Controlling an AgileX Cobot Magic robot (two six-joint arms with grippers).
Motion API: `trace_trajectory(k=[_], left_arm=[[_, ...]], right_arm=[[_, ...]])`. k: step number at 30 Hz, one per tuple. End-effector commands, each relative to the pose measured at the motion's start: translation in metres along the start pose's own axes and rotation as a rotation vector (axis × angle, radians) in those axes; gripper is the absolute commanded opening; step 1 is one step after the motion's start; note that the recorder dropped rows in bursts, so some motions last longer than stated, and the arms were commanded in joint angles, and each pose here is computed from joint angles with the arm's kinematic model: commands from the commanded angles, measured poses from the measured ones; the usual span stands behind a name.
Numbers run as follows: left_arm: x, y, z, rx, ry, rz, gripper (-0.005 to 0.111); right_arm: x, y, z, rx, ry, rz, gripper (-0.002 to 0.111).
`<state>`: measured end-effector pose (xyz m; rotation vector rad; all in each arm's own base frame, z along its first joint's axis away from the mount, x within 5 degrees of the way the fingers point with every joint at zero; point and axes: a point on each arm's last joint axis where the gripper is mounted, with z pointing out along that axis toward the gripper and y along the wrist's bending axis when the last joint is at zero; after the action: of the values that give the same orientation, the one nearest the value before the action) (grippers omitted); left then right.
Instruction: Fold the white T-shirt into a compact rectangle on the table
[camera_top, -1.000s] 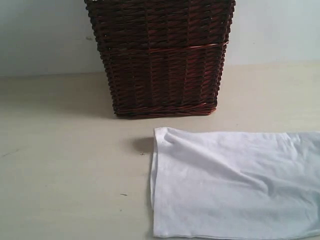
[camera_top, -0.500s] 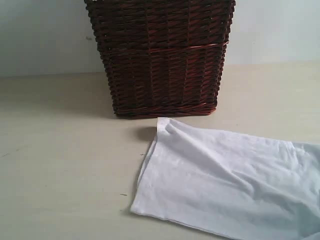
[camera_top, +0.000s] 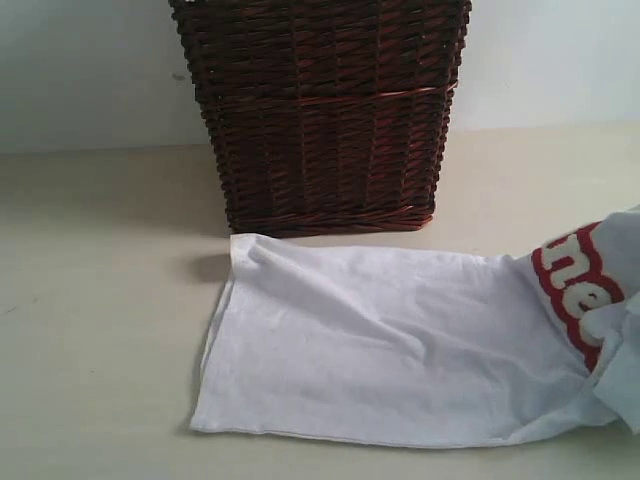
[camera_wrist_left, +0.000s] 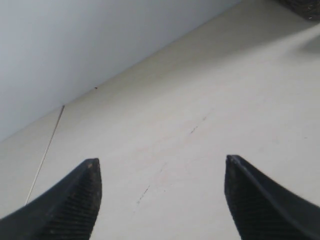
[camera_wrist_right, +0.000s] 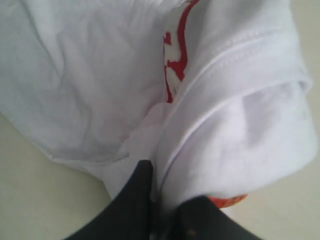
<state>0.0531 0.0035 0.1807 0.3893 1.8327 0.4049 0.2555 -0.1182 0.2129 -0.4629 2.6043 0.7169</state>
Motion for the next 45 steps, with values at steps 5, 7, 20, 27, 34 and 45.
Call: trace_trajectory(k=[5, 7, 20, 27, 34, 45], left_arm=[[0.0, 0.0, 0.0, 0.0, -0.007, -0.001, 0.067], [0.0, 0.0, 0.0, 0.0, -0.007, -0.001, 0.067], [0.0, 0.0, 0.0, 0.0, -0.007, -0.001, 0.067], [0.0, 0.0, 0.0, 0.0, -0.007, -0.001, 0.067], [0.0, 0.0, 0.0, 0.0, -0.007, -0.001, 0.067], [0.0, 0.0, 0.0, 0.0, -0.007, -0.001, 0.067]], right_arm=[[0.01, -0.021, 0.02, -0.003, 0.064, 0.042, 0.0], [0.015, -0.038, 0.032, 0.057, 0.087, 0.057, 0.0], [0.069, -0.131, 0.017, 0.568, 0.075, 0.085, 0.0], [0.097, -0.154, -0.011, 0.666, 0.09, 0.055, 0.0], [0.073, -0.133, -0.062, 0.431, -0.018, 0.062, 0.0], [-0.021, -0.021, -0.033, 0.057, -0.224, -0.02, 0.0]])
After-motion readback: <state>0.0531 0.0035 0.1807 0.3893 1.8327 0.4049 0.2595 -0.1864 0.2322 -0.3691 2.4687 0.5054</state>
